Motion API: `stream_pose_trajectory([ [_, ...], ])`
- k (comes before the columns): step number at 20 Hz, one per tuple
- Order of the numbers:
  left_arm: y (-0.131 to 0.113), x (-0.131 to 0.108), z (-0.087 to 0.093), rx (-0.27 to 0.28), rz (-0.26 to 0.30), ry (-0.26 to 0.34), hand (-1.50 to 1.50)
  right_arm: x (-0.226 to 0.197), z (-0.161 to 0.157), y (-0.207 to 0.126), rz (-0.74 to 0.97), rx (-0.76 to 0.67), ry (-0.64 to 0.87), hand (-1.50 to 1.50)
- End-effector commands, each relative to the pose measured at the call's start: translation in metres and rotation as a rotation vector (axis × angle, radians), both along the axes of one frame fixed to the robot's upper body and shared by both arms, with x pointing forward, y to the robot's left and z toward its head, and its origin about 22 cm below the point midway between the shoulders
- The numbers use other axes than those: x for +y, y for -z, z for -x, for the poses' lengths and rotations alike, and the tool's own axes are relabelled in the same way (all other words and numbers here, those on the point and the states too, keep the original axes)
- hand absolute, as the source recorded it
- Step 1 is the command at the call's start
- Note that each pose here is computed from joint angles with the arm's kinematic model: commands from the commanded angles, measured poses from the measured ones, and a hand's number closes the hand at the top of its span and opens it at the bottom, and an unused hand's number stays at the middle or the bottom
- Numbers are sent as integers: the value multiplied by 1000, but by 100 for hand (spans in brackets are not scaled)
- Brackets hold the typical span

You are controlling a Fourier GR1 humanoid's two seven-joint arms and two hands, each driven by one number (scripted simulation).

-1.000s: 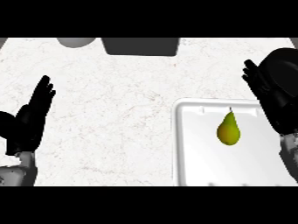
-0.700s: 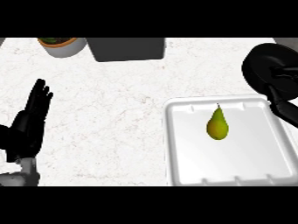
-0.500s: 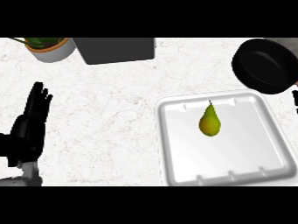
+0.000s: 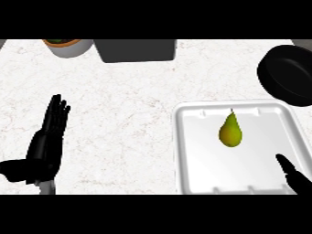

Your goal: Pick the pear from the tray and place it in the pot

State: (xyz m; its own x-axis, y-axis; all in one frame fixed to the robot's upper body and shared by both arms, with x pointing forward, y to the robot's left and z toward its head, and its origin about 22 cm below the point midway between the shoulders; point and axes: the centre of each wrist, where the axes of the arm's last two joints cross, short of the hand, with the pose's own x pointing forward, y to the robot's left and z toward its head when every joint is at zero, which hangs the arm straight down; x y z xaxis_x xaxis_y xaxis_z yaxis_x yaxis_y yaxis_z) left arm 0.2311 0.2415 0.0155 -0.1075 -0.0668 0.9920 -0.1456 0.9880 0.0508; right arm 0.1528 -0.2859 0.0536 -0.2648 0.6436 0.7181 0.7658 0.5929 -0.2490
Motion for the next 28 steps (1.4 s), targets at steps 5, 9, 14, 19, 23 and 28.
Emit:
stream_pose_trajectory([
  [5, 4, -20, -3, -38, -3, 65, 0, 13, 48, 19, 67, 435, 21, -150],
  [9, 10, -25, -5, -30, 9, 69, 0, 18, 68, 17, 74, 709, -4, -150],
  [14, 14, -17, -2, -28, 3, 67, 0, 41, 28, -6, 64, 835, 37, -150],
  [19, 0, 4, -18, -22, 12, 68, 0, 74, -11, -13, 37, 903, -18, -150],
  [23, 27, -10, -4, -19, 15, 63, 0, 80, -49, -16, 46, 1012, 36, -150],
  [28, -12, -4, -19, -19, -2, 61, 0, 96, -71, -5, 11, 1089, 21, -150],
])
